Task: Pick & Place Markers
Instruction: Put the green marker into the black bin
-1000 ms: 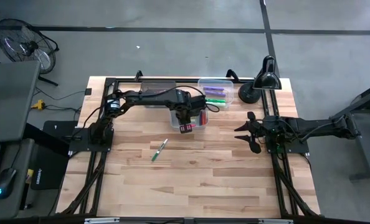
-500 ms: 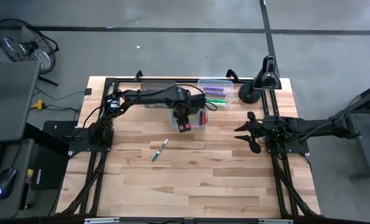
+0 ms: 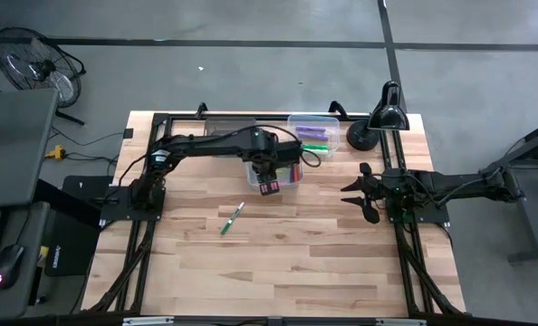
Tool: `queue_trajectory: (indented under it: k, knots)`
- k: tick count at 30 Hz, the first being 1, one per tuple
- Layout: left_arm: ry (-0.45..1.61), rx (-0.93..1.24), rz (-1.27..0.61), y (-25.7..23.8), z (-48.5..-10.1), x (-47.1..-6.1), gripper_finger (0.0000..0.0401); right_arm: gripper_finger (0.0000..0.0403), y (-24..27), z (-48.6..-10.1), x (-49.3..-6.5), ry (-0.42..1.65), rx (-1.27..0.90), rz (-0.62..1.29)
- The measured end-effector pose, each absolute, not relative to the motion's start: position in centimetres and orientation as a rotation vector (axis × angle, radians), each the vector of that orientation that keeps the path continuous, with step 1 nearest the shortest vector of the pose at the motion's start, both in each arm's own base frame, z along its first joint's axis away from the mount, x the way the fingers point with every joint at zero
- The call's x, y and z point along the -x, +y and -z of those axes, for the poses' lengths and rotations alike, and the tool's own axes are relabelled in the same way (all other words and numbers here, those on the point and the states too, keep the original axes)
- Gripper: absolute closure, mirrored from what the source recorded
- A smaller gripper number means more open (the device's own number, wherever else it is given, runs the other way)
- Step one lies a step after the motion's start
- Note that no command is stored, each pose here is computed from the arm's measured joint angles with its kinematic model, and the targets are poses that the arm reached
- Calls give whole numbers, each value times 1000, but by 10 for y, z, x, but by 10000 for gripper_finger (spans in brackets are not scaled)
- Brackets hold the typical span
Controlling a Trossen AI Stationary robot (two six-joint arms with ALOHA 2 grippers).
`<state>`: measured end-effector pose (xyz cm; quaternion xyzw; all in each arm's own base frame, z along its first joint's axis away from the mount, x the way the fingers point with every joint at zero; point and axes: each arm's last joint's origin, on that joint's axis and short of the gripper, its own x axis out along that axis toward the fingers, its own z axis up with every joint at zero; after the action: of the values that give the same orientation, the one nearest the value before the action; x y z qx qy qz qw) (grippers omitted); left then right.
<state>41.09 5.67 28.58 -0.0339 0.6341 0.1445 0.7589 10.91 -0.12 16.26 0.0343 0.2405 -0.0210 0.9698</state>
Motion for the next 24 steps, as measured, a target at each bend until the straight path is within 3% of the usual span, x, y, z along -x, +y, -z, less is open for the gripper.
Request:
queue_trajectory:
  k: [15,24]
  knots:
    - [1220,15,-429,22,-345,-372,270,263,-1,-162,-109,491,-69,42]
    - [1205,150,-547,9,-319,-314,270,263,-1,-162,-109,495,-70,43]
